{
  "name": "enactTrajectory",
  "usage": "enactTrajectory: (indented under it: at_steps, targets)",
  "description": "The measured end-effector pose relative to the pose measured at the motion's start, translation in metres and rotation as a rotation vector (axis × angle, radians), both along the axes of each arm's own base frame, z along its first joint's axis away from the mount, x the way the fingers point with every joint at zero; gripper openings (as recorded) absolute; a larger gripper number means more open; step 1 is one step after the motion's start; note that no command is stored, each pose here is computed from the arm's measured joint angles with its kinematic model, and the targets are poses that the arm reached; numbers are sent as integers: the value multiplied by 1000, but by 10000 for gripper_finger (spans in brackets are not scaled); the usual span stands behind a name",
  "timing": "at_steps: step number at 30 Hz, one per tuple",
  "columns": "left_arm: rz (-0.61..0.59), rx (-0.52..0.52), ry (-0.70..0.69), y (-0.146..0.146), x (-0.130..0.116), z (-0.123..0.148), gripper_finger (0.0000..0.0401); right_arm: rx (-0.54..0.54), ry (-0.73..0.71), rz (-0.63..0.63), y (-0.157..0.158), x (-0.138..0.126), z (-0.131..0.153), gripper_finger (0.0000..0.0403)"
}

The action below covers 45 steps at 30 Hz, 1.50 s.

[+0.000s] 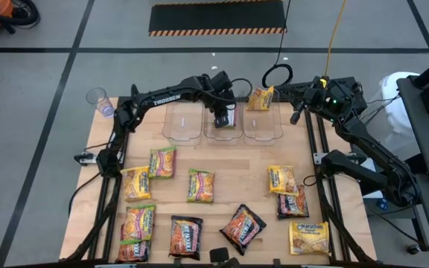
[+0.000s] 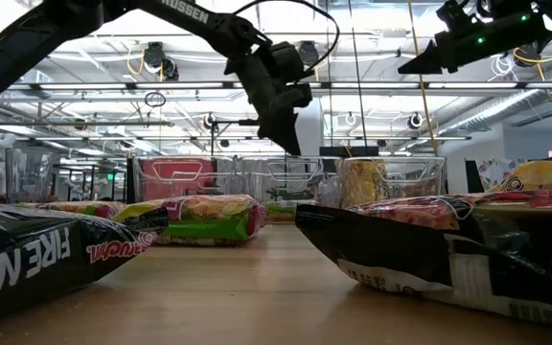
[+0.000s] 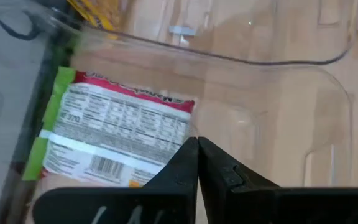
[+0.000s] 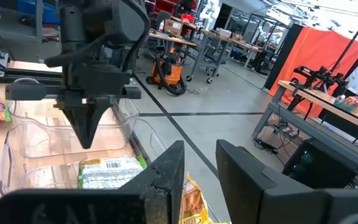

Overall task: Sort Maruchan noodles
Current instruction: Adjust the green noodle pack in the center transparent bin

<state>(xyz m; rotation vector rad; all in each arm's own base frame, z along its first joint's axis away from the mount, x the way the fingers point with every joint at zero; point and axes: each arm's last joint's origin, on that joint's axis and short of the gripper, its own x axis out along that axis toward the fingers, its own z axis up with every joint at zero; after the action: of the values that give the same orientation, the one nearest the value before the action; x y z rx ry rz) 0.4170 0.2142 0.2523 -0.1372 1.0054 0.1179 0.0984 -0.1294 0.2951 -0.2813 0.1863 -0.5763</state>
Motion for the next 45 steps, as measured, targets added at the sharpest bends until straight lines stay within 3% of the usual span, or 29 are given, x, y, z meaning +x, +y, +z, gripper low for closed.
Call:
enactTrajectory:
  at_steps: [8,21,29,38,45]
  targets:
    - [31,-30,28,-6,5,-5,12,8,-5,-1,0,0,0,89]
    - [11,17,42,-15,10,-5,6,13,1,0,0,0,-1,89]
    - [-53,-5,21,-18,11,-5,73,12,1,0,0,0,-1,89]
    - [-143,163,75,-22,17,-12,96,11,1,0,0,0,-1,89]
    - [-98,47,152,-20,22,-46,97,8,2,-2,0,0,-1,89]
